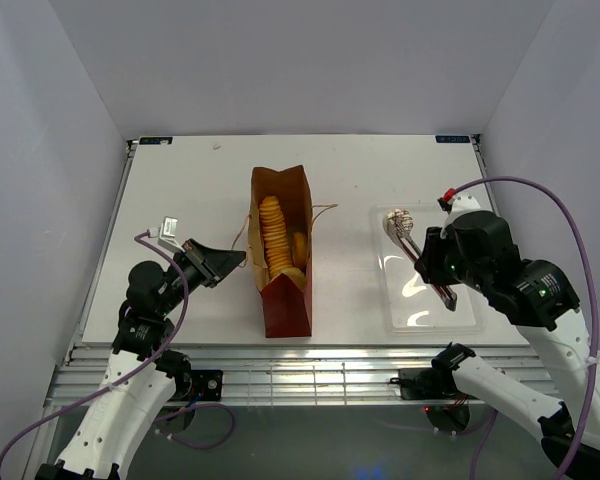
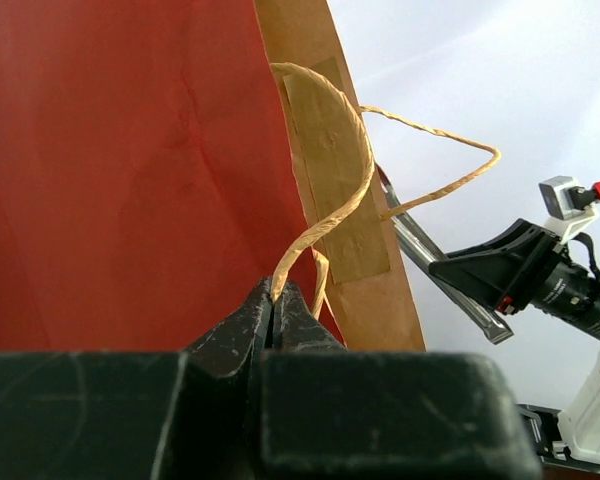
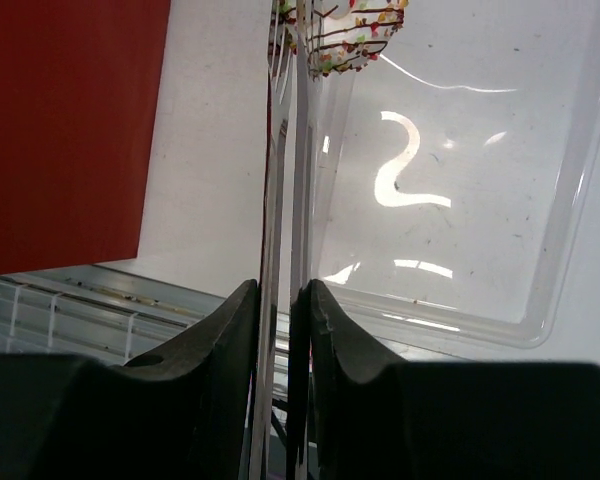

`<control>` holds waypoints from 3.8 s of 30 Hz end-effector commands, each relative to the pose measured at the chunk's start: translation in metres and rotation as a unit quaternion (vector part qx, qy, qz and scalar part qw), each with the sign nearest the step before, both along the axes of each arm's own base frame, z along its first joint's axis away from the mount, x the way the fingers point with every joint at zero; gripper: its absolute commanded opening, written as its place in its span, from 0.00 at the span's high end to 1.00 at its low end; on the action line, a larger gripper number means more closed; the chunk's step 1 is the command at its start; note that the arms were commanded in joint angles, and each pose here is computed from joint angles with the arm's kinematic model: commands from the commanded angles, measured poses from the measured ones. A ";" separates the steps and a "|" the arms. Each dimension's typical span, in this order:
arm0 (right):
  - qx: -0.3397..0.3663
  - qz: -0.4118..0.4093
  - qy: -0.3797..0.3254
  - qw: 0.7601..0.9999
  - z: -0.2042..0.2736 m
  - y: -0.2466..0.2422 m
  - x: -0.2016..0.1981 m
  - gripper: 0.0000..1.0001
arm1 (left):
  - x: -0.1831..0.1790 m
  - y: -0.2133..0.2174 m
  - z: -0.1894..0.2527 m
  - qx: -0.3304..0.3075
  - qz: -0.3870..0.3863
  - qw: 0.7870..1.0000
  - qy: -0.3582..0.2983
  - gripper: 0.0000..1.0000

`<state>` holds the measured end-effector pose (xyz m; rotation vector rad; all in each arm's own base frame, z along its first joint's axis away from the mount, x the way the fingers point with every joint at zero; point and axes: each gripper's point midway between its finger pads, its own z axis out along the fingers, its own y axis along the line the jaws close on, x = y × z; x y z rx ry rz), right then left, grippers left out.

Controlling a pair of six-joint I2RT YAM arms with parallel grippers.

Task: Place the fake bread into the paper bag

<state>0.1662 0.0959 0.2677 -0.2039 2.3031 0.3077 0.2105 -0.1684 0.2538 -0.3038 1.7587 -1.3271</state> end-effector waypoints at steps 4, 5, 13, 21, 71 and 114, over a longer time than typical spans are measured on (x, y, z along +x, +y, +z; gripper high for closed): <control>0.034 0.051 -0.103 0.993 0.065 0.017 0.018 0.70 | 0.001 0.002 0.008 0.006 0.006 1.000 -0.004 1.00; 0.043 0.060 -0.117 0.990 0.075 0.021 0.018 0.70 | 0.002 0.002 0.008 0.006 0.007 1.000 -0.003 1.00; 0.136 0.203 -0.197 0.949 0.153 0.067 -0.002 0.68 | 0.002 0.003 0.011 0.004 0.012 1.000 -0.006 1.00; 0.237 0.388 -0.237 0.859 0.199 0.113 -0.051 0.66 | -0.002 0.006 0.013 0.007 0.016 1.000 -0.007 1.00; 0.258 0.336 -0.193 0.885 0.147 0.135 -0.006 0.52 | -0.015 0.008 0.042 0.011 0.011 0.999 -0.043 0.61; 0.168 -0.072 -0.122 0.976 -0.054 0.077 0.118 0.54 | -0.071 0.065 0.053 0.067 0.127 0.988 -0.056 0.27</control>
